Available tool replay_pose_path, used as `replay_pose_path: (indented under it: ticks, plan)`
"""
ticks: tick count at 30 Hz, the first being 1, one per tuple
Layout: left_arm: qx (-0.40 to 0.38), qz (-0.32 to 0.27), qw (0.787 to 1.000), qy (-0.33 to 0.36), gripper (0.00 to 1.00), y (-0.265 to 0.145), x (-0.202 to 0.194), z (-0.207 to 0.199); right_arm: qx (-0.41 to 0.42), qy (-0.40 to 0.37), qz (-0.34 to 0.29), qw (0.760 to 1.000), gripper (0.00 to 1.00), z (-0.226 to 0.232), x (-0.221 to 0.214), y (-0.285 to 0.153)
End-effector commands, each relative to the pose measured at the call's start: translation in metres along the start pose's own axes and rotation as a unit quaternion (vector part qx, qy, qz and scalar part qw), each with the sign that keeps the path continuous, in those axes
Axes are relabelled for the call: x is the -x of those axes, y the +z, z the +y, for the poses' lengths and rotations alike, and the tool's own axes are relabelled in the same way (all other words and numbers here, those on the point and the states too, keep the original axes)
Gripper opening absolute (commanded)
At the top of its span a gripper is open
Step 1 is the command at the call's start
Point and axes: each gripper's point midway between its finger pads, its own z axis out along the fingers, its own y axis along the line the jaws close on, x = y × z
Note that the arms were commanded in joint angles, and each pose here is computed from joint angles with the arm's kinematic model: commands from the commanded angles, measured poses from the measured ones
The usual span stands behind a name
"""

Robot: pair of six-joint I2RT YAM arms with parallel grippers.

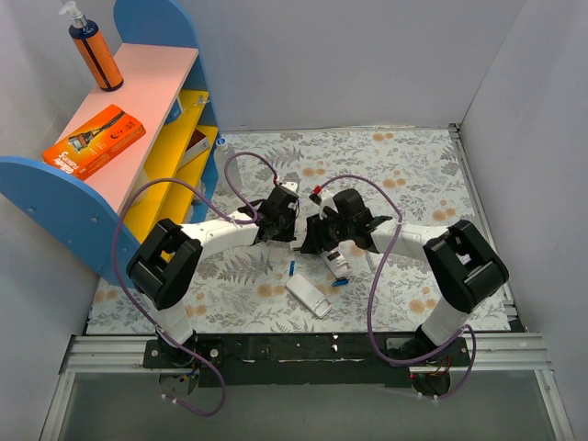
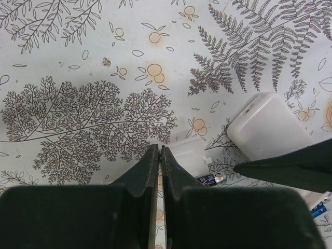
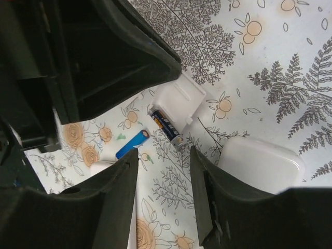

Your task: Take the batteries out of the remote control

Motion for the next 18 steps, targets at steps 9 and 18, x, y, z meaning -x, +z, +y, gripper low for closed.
replay_pose_path:
  ticks: [9, 18]
  plan:
    - [-0.027, -0.034, 0.999, -0.015, 0.0, -0.018, 0.016, -0.011, 0.022, -0.056, -0.018, 0.998, 0.49, 0.006, 0.018, 0.014]
    - [-0.029, -0.037, 0.999, -0.024, 0.0, -0.02, 0.017, -0.01, 0.027, -0.057, -0.004, 0.998, 0.48, 0.006, 0.008, 0.022]
